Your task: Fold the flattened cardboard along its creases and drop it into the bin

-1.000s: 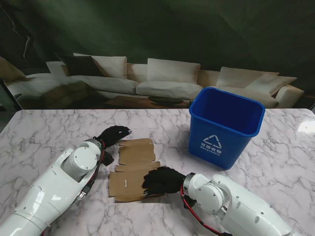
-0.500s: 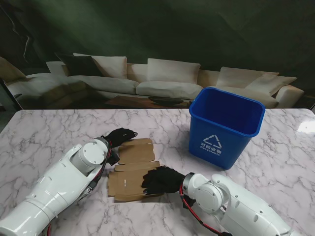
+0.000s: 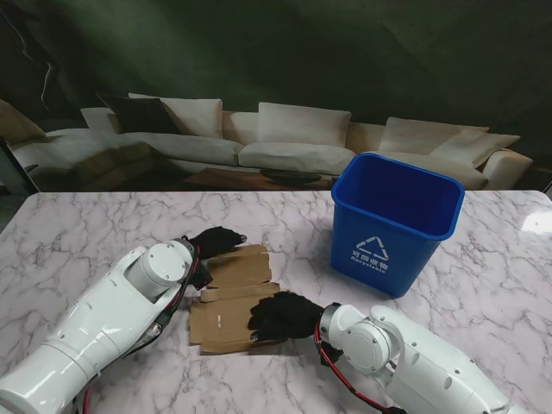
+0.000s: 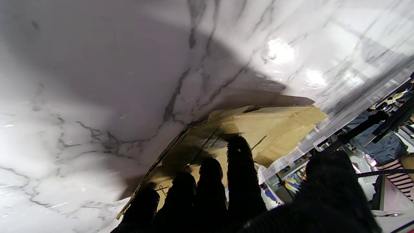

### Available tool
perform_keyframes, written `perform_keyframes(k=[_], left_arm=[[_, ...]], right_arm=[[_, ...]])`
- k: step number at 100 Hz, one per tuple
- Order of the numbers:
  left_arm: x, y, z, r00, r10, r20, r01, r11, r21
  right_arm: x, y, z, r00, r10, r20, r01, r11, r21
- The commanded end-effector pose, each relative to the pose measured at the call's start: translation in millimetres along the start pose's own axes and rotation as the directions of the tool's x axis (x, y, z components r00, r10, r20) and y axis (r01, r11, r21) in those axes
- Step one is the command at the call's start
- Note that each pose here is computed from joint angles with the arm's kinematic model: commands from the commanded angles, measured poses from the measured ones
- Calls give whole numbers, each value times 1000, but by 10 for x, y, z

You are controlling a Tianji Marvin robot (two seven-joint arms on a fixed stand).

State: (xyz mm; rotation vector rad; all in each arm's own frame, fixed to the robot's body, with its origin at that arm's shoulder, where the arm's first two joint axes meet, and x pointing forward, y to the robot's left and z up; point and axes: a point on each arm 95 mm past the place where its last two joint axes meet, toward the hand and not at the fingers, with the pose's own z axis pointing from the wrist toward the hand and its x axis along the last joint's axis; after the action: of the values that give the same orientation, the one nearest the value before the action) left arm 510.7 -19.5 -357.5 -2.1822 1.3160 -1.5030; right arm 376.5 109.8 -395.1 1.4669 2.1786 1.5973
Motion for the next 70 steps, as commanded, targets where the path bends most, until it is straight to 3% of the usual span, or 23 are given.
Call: perform_keyframes(k=[1,50,70], left_arm=[[-83,186,-13,999,-23,30,25,996,-82],[12,262,-80,996,-74,39,80,977,-198],[108,306,-157,993,-118,-14,112,973,-202]], right_arm=[[-100,-228,-7,999,14,35,-16,998,61],[-115,-237,15,999,16,42,-19,997,72],[-125,-239,16,999,16,48,-20,997,76]])
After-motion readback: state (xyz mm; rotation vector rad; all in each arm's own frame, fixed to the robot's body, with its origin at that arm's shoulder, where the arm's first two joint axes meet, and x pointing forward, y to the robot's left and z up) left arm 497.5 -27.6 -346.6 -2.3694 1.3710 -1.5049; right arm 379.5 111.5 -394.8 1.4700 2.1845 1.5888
